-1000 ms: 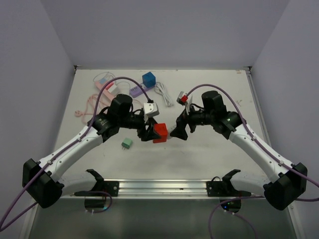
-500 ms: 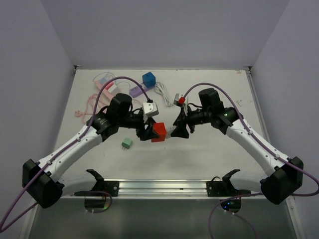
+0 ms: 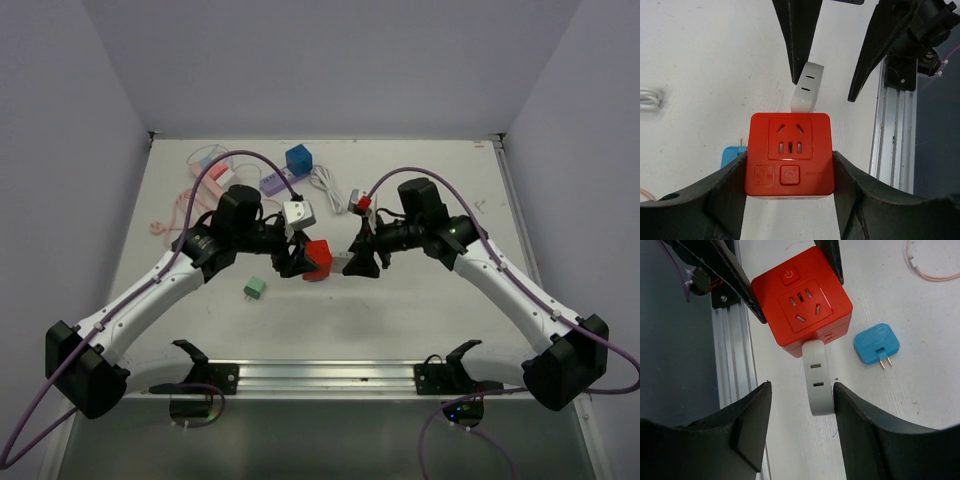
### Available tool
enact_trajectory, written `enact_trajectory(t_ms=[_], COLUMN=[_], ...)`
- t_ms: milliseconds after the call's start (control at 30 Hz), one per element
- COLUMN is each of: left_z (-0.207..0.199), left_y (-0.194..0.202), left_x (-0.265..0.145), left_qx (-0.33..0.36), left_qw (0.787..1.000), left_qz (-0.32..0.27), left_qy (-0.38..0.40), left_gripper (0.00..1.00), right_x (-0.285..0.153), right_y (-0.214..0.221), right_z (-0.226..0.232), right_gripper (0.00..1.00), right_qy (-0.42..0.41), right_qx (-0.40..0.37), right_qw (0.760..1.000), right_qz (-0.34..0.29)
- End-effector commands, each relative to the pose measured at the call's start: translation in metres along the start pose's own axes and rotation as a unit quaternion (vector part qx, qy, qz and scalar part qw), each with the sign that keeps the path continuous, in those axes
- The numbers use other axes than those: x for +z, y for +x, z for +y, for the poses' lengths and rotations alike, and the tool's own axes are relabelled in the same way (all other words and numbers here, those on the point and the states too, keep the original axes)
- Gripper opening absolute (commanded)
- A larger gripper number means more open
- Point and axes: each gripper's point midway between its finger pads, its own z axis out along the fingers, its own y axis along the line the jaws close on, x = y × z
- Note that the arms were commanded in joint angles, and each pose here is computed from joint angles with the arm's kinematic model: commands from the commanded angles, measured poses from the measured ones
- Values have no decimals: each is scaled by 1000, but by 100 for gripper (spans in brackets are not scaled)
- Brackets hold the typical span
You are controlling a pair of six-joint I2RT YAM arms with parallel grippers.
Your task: Pull the plug off the socket
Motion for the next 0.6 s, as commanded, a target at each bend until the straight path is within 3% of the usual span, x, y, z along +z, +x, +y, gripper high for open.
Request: enact_trajectory(t_ms=[0, 200, 367, 400, 500, 567], left_z=[-6, -20, -28, -29, -31, -34], left_y=[-49, -47, -42, -40, -35, -30], left_x=[-10, -10, -11, -11, -15, -19], left_qx=[49, 51, 54, 55, 58, 57], left_qw=[996, 995, 993, 993, 992, 990], left_qz=[-72, -71, -63, -61, -53, -44], left_qy=[18, 58, 83, 87, 102, 118], left_gripper=[0, 0, 0, 0, 0, 0], right_x=[1, 5, 5, 4, 0, -4], right_y=[-12, -12, -2, 0, 6, 9], right_z=[8, 3, 2, 2, 4, 7], right_gripper=[57, 56, 28, 17, 3, 0], right_qy=[-15, -12, -9, -9, -3, 4], right_qx=[-10, -14, -22, -26, -35, -47], right_qw=[1000, 1000, 1000, 1000, 999, 999], right_qz=[-15, -11, 4, 4, 6, 5])
